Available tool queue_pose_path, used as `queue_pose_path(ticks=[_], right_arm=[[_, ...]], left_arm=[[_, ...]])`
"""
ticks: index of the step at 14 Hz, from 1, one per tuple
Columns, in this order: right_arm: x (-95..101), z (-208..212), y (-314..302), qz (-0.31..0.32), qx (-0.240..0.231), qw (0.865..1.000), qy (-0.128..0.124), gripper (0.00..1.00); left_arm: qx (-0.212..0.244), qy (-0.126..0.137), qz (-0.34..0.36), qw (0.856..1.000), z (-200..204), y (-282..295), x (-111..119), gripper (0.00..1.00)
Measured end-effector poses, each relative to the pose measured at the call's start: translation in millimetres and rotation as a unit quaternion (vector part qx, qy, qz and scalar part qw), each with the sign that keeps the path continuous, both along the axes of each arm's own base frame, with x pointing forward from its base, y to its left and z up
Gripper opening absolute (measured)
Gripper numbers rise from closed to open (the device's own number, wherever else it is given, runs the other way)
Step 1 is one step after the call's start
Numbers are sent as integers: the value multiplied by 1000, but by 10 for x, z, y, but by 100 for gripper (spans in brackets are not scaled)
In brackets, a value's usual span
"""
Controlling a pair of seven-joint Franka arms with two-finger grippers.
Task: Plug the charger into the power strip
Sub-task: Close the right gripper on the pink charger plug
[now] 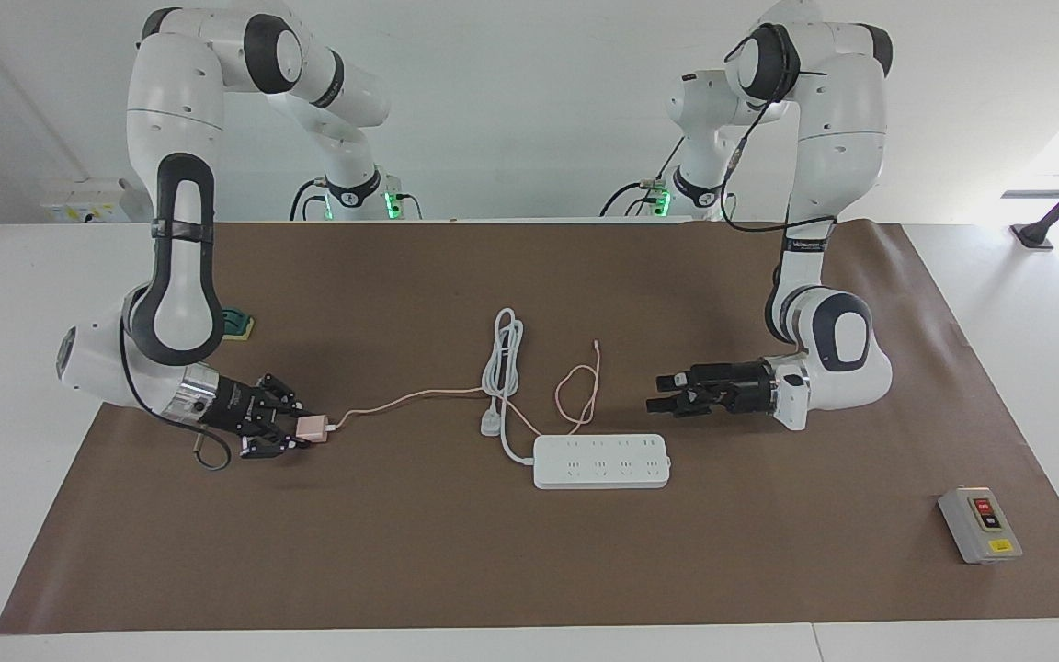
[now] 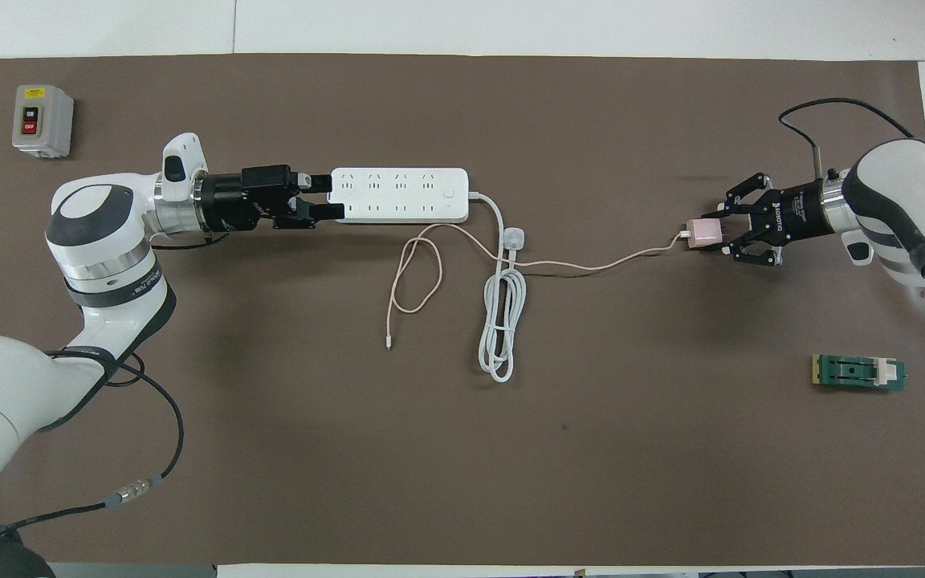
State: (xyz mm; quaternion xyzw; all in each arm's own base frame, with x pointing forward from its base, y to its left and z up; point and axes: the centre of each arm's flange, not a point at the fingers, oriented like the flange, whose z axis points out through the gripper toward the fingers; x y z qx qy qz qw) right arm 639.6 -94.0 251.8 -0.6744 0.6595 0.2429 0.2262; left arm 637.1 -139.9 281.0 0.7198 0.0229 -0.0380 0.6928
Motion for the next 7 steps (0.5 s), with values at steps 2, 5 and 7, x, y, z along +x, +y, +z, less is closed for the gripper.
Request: queue_pose_path(ticks=[2,5,7], right_arm=[[3,4,5,0,1,1000,-1,47],[97,180,115,11,10,1000,-6,47],[255,581,364,20,17,1000,-12,47]], left_arm=[[-4,-18,-1,1000,7,1,-1,100],[-15,-34,-1,999,30,-8,-1,100],[-20,-38,-2,999,39,13,-1,100]])
